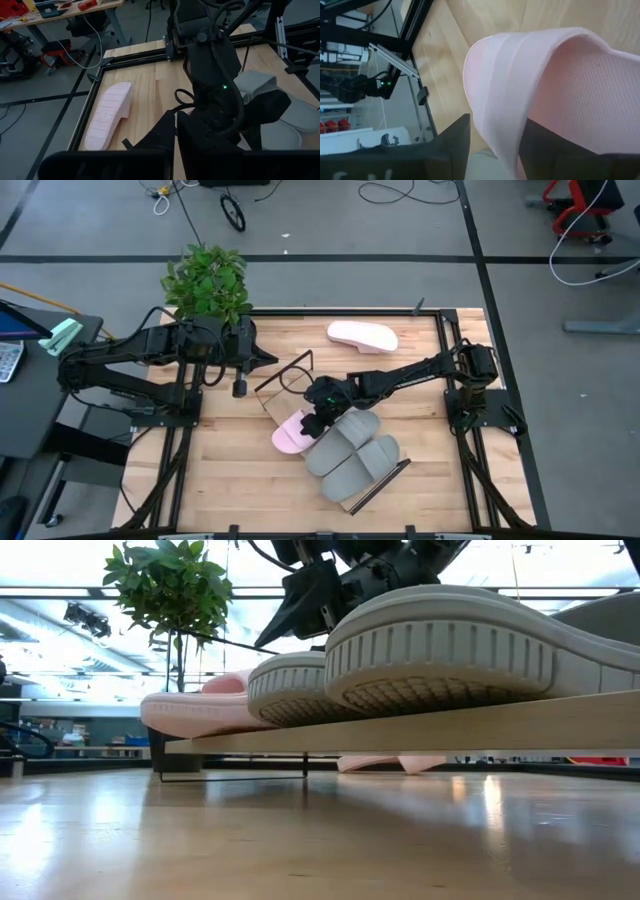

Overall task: Pick and place slides into the shelf
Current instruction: Put the left pink slide on the shelf, then put the pink slide on the shelf

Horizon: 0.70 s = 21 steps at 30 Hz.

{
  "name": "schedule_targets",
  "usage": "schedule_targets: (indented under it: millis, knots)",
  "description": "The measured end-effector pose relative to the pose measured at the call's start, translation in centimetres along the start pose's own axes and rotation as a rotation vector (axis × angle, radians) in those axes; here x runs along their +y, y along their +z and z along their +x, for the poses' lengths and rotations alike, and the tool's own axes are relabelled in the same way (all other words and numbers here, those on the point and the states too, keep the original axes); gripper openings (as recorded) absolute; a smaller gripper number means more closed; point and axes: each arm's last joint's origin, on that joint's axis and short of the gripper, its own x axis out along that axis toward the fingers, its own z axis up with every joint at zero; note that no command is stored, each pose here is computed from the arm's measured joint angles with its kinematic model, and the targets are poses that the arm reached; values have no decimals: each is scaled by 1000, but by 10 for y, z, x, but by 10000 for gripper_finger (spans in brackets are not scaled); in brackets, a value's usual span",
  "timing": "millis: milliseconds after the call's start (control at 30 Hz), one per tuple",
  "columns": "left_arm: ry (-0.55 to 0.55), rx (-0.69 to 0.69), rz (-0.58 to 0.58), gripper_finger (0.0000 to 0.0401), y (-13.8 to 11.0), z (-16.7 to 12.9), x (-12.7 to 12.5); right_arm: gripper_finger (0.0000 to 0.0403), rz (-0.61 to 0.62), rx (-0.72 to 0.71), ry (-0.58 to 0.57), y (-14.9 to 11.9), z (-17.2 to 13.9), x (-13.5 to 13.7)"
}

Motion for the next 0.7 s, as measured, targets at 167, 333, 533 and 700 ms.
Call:
schedule_targets:
  millis: [167, 333, 533, 700]
  knots:
    - [0, 1, 0, 21, 0, 0, 0, 156, -27, 9, -1, -1, 1, -1]
    - [0, 1, 1, 11, 0, 0, 0, 158, -39, 8, 0, 0, 1, -1]
    - [-1, 2, 2, 17, 0, 0, 0, 158, -45, 17, -48, 3, -19, 1]
    - [0, 1, 2, 26, 0, 0, 0, 158, -60, -24, -136, 10, -62, 4]
